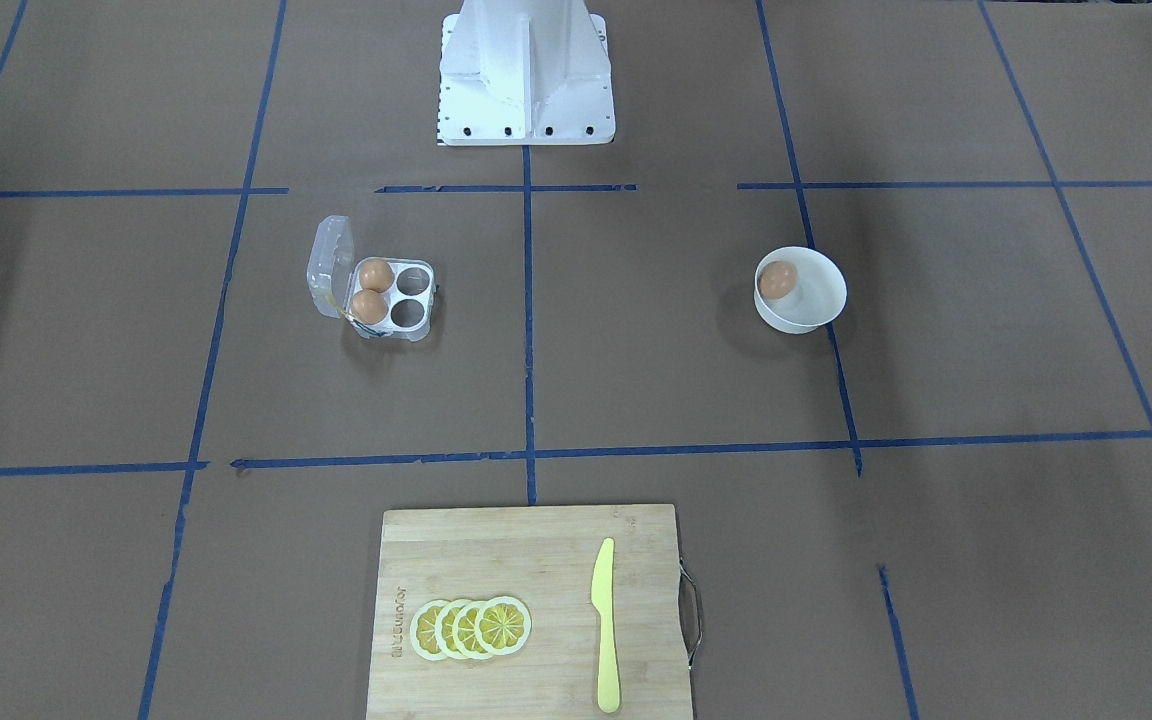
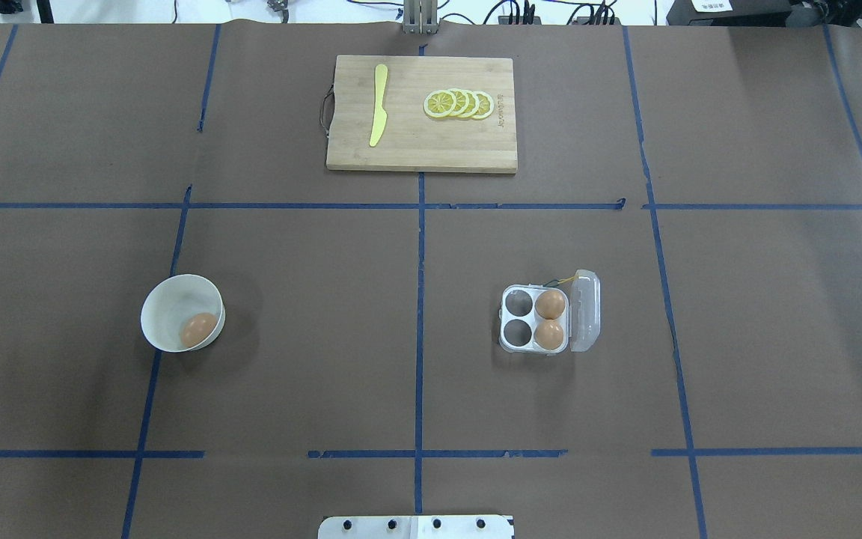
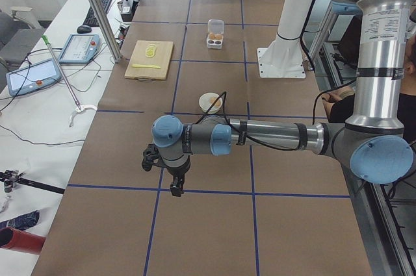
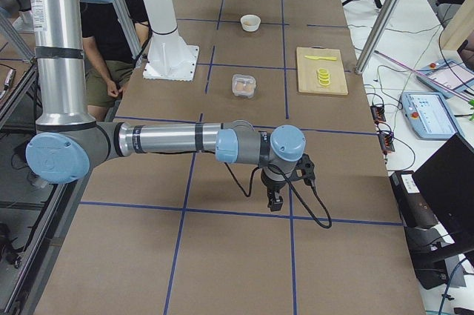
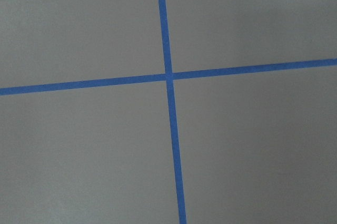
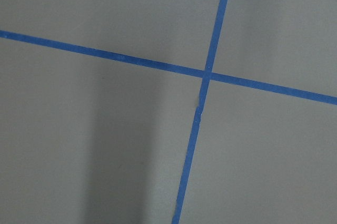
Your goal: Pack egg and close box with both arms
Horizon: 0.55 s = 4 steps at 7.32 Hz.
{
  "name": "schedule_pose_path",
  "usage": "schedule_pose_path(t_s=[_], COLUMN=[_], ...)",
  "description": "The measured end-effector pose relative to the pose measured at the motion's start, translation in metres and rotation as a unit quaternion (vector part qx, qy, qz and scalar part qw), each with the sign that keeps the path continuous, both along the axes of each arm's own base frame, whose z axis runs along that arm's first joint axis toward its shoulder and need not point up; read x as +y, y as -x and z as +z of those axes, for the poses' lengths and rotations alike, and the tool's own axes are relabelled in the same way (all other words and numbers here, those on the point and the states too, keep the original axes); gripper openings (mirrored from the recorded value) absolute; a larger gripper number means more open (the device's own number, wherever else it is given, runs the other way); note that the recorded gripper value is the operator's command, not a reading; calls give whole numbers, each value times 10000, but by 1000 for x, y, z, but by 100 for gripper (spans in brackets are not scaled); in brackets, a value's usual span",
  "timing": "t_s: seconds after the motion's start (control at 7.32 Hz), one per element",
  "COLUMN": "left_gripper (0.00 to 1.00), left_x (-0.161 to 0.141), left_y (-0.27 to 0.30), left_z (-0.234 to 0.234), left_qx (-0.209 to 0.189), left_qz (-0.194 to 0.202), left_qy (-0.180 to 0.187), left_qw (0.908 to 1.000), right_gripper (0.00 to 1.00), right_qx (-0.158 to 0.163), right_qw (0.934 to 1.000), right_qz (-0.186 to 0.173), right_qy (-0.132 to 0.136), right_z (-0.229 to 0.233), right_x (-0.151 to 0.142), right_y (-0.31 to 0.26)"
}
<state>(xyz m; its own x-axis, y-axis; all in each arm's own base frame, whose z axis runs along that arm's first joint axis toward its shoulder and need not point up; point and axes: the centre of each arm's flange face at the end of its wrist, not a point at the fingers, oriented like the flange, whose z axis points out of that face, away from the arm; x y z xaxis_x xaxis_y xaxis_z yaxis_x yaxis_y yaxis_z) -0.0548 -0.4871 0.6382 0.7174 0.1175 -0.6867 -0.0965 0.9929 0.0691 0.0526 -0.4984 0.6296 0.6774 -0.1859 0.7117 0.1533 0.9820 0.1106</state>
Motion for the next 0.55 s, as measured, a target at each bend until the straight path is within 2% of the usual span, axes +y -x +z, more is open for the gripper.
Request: schedule_pose_path(t_s=[0.55], left_gripper=[100], left_x=[-5], left_y=[3], left_z=[-24], left_qx=[19], left_qz=[240], left_qy=[-418], left_qw=[9988], right_gripper=[100], right_qx=[15], right_qw=[10000], right_qz=[44], right_qy=[82], right_z=[5], right_x=[2], right_y=[-1])
